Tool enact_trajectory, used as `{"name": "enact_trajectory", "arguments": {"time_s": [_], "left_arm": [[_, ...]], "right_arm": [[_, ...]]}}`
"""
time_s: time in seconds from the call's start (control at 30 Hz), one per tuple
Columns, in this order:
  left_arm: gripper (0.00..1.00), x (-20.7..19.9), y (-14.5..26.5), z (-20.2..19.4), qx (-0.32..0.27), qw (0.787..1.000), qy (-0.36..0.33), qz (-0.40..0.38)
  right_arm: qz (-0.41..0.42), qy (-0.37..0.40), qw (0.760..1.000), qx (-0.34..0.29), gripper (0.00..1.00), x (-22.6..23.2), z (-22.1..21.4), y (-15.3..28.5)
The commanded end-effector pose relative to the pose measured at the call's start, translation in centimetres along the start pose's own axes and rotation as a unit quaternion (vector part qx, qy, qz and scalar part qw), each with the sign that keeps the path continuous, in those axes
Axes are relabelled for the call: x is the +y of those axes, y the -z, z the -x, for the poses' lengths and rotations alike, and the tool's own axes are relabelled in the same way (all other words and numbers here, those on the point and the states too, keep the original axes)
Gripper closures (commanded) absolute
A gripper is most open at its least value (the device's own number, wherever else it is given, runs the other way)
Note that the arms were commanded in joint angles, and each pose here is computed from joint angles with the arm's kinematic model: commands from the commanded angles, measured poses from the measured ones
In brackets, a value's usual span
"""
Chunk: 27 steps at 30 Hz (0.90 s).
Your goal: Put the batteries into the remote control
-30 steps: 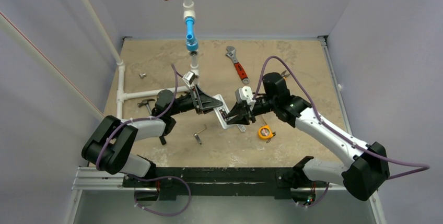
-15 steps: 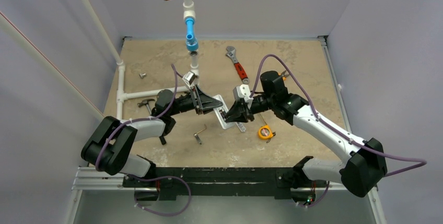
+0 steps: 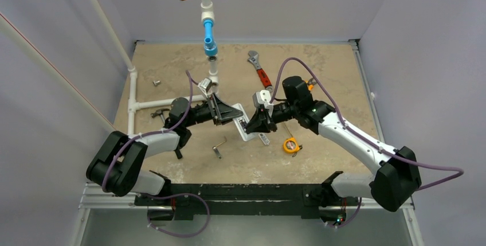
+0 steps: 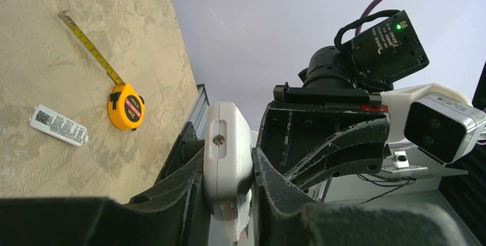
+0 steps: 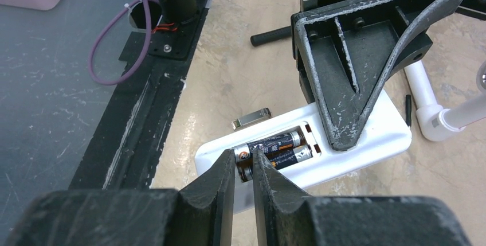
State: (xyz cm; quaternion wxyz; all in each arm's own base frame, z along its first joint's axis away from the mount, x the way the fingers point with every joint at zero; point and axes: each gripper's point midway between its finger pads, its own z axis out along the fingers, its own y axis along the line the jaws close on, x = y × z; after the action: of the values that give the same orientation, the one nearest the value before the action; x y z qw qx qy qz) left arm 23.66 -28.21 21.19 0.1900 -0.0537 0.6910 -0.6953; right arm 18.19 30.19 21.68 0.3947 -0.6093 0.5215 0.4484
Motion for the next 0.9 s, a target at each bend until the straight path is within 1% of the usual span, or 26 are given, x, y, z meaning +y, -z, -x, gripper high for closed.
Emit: {"name": "enact_trajectory", "arguments": {"time_s": [0.0,0.2,0.47,0.63,0.87], "left_arm": [[1.0,-1.6,0.1,0.4,-0.01,0.999,-0.032,-0.027],[1.0,-1.7,0.0,0.6,-0.013,0.999,-0.03,-0.03],[1.0,-1.5,-0.1,0.7,-0.014,0.999,-0.027,-0.028],[1.0,-1.3,0.0,0.6,-0.016,0.999,-0.024,-0.024],[1.0,-0.9,0.1,0.7,-0.022,0.999,-0.024,-0.012]], "right_arm": [[-0.019,-0.008,1.0,-0.003,0.87,-1.4,1.3,0.0],[-0.019,-0.029,0.999,0.013,0.89,-1.6,0.4,-0.7],[-0.043,-0.041,0.996,0.067,0.88,-2.3,-1.5,-2.1],[-0.069,-0.054,0.992,0.093,0.88,-2.9,-2.3,-2.5],[-0.114,-0.067,0.984,0.12,0.89,-4.0,-3.4,-1.9]]}}
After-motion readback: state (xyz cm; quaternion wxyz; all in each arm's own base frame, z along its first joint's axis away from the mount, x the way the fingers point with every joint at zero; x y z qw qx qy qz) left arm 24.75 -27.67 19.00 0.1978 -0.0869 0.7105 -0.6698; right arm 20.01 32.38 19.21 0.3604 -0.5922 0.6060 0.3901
